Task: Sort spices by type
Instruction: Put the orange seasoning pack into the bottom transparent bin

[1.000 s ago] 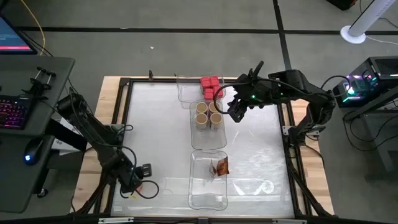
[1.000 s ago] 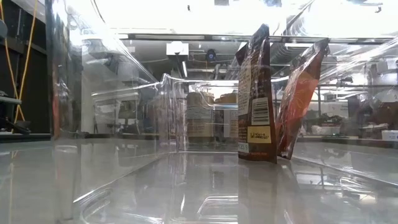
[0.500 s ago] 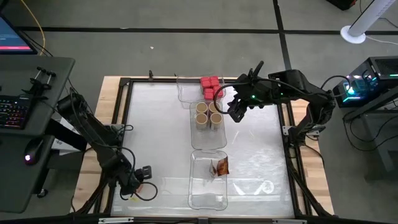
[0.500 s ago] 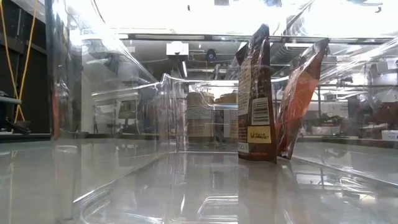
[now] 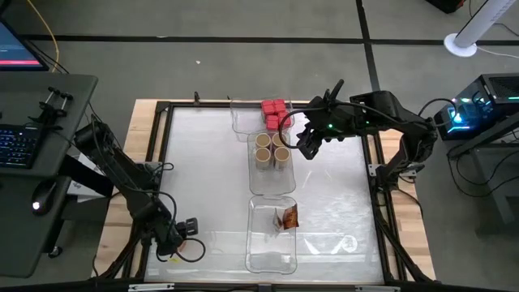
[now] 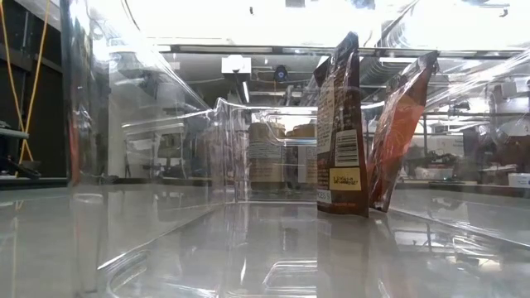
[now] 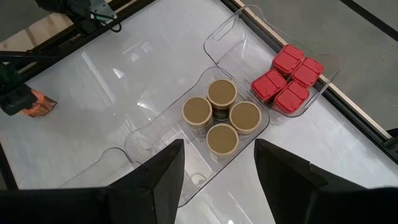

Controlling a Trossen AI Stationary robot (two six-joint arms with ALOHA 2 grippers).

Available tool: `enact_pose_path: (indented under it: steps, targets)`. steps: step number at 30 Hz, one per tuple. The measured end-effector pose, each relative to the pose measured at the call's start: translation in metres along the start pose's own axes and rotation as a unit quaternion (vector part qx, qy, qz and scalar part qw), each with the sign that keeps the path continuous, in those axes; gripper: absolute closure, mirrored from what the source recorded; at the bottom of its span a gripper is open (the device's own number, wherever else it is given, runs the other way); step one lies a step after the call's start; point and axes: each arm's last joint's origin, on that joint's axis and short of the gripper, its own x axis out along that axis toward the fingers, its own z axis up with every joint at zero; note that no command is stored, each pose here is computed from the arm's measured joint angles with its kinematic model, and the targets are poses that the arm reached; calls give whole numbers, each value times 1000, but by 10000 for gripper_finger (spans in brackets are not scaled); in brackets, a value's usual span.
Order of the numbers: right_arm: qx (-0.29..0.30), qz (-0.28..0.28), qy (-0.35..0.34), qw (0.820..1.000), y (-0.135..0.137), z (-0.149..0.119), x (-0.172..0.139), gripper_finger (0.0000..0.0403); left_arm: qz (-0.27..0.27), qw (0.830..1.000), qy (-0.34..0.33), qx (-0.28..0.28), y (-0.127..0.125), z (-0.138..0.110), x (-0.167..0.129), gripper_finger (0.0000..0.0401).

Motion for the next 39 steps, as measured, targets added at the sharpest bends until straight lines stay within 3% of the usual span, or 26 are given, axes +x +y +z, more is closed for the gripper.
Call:
enact_pose_path:
  steps: [9, 14, 17, 19, 23, 25, 29, 34, 37, 39]
  targets:
    - [0, 0, 0, 1000, 0, 0, 0, 212, -12, 1000, -3, -7, 0, 0, -1, 381]
    - [-2, -2, 4, 1000, 0, -1, 0, 212, -30, 996, 15, -87, 8, -8, -20, 391]
    - [-2, -3, 4, 1000, -1, -1, 0, 212, -2, 990, 24, -138, 14, -21, -47, 396]
    - [-2, -3, 4, 1000, -1, -1, 0, 212, 63, 977, 23, -201, 22, -33, -69, 396]
    - [-2, -3, 4, 1000, -1, -1, 0, 212, 237, 910, -14, -339, 44, -53, -117, 397]
    - [5, -3, 4, 1000, -1, -1, 0, 212, 277, 891, -58, -354, 60, -52, -141, 397]
    - [12, -3, 4, 1000, -1, -1, 0, 212, 301, 920, -79, -239, 96, -28, -161, 398]
    - [18, -3, 4, 1000, -1, -1, 0, 212, 262, 963, 34, -57, 157, 2, -143, 398]
    - [22, -3, 4, 1000, -1, -1, 0, 212, 240, 968, 70, 36, 194, 13, -132, 398]
    - [25, -3, 4, 1000, -1, -1, 0, 212, 218, 971, 58, 84, 215, 18, -127, 398]
